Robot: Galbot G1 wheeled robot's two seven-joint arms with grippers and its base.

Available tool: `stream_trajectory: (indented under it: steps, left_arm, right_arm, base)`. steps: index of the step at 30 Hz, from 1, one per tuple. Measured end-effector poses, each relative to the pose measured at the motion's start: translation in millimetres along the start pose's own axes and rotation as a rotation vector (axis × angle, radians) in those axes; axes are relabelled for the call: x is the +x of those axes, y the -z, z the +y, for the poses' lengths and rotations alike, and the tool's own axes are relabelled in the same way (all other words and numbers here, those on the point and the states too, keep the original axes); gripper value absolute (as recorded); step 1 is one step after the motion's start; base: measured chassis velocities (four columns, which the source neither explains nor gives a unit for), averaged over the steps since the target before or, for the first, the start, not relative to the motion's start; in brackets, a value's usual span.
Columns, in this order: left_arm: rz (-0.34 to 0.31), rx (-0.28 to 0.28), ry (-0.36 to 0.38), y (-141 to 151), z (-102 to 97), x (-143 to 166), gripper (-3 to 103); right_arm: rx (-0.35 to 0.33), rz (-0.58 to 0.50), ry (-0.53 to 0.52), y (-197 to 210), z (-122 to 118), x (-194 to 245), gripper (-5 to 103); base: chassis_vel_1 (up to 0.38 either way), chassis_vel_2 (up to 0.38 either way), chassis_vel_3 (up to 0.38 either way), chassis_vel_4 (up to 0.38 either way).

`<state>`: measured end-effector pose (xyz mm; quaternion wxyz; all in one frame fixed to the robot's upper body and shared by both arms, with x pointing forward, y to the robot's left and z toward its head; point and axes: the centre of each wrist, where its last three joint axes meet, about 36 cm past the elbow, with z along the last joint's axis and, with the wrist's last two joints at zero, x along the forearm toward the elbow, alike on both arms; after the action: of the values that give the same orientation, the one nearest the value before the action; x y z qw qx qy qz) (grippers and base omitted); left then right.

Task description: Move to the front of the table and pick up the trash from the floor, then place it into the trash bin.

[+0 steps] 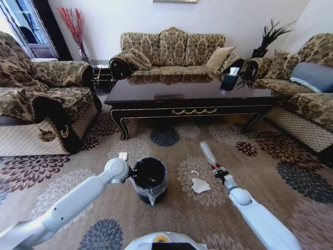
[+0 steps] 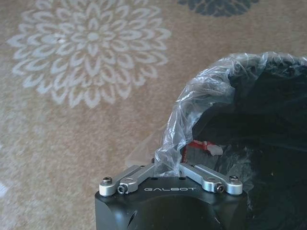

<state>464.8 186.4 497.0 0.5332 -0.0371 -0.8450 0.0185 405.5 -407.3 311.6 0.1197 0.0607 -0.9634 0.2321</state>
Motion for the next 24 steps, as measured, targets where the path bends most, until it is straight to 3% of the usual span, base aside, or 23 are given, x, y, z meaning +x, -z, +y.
stream_trajectory:
  steps: [6, 12, 24]
  left_arm:
    - [-0.010, -0.027, -0.003, 3, -6.9, 3, 0]
    - [-0.025, -0.049, -0.002, 12, -11.7, 6, 0]
    - [-0.055, -0.113, -0.073, 35, -57.3, 10, 0]
  right_arm:
    - [-0.034, -0.105, 0.026, 51, 2, 26, 29]
    - [-0.031, -0.172, 0.037, 77, 2, 45, 29]
    - [-0.060, -0.320, 0.075, 134, 9, 96, 29]
  base:
    - [0.000, 0.000, 0.000, 0.000]
    - [0.000, 0.000, 0.000, 0.000]
    - [0.000, 0.000, 0.000, 0.000]
